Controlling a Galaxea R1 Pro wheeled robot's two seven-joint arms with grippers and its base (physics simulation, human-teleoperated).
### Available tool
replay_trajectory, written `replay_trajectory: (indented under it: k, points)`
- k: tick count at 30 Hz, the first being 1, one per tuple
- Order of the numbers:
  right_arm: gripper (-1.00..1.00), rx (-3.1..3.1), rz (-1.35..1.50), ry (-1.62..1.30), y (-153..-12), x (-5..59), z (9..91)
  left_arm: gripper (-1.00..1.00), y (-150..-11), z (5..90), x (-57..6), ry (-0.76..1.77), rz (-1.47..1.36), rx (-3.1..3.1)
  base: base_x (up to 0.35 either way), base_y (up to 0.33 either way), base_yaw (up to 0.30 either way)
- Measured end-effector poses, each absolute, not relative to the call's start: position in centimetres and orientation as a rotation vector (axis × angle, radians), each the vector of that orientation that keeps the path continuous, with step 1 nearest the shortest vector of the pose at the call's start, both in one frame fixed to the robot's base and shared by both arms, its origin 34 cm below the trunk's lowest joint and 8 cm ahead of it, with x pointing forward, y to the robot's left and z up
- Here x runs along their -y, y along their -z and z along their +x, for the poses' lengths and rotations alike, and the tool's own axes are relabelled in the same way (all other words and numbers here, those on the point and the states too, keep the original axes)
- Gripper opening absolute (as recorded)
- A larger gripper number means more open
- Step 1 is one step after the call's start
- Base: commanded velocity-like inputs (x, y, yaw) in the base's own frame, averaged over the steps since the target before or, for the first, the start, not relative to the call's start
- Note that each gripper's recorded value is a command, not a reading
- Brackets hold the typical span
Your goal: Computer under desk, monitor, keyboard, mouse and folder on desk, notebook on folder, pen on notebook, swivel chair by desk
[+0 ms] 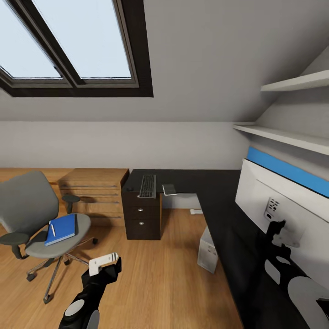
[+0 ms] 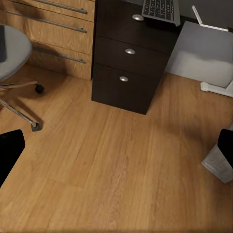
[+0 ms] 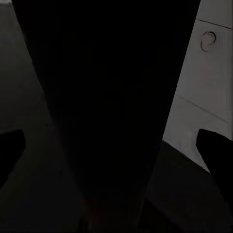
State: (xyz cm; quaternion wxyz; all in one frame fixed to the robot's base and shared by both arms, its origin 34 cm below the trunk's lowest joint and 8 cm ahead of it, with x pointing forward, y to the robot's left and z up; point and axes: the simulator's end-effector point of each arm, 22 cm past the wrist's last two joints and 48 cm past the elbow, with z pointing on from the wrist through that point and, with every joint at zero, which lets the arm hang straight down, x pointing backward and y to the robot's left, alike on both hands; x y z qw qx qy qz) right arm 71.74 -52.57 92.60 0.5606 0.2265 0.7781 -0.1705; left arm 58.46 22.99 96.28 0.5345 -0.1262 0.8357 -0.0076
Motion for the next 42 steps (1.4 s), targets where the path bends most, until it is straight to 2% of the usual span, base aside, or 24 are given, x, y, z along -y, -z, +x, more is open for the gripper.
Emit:
replay_trajectory:
  k: [13, 42]
  points:
    - [1.00, -1.833, 0.535, 0.404, -92.64, 52.63, 71.74, 1.00, -96.27, 58.47, -23.01, 0.018, -0.301, -1.991, -0.013, 0.000, 0.000]
    - [1.00, -1.833, 0.533, 0.404, -92.61, 52.61, 71.80, 1.00, -96.24, 58.50, -23.03, 0.017, -0.302, -1.992, -0.272, -0.004, 0.000]
